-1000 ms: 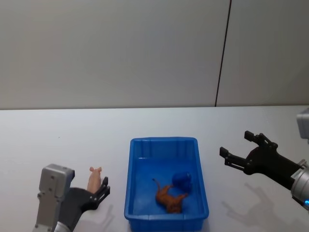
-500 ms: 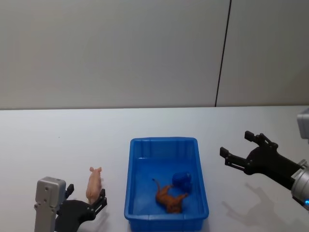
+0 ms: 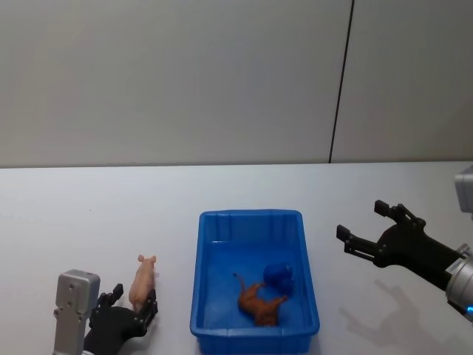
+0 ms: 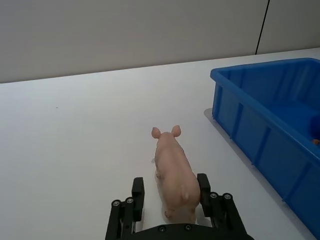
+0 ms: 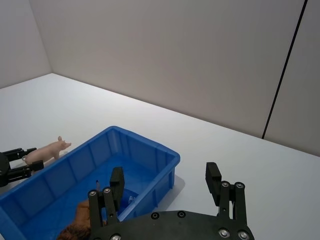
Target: Pick up the two dolls from the table and place them into the box.
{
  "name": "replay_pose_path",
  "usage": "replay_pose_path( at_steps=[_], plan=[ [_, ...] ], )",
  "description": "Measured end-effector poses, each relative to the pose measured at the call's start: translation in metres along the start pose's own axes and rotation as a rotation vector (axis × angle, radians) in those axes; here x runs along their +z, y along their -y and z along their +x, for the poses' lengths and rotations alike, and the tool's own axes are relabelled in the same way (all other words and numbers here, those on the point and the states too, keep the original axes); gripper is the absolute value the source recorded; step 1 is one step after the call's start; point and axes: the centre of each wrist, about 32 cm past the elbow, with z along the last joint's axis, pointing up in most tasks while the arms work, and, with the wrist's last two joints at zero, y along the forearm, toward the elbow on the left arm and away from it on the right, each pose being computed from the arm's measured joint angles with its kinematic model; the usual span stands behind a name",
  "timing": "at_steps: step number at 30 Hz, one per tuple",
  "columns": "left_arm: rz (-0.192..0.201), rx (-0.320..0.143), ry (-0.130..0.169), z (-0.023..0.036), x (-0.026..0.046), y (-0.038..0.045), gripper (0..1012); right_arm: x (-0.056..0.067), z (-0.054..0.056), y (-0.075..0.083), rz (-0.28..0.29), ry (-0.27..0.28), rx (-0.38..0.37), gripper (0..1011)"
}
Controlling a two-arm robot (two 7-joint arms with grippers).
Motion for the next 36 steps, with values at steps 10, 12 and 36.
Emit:
replay_pose_path(
  at_steps=[10,12,36],
  plan=[
    [0.016,-0.016,-0.007,0.005,-0.0008,0.0083,415,0.0,0.0,0.0,0.0,0.0,0.0,1000],
    [0.015,-0.021,-0.006,0.0057,0.0003,0.0099,391,0.0,0.0,0.0,0.0,0.0,0.0,1000],
    [-0.174,-0.205,0.124,-0.0206,0.0692,0.0387,391,0.0,0.0,0.0,0.0,0.0,0.0,1000]
  ],
)
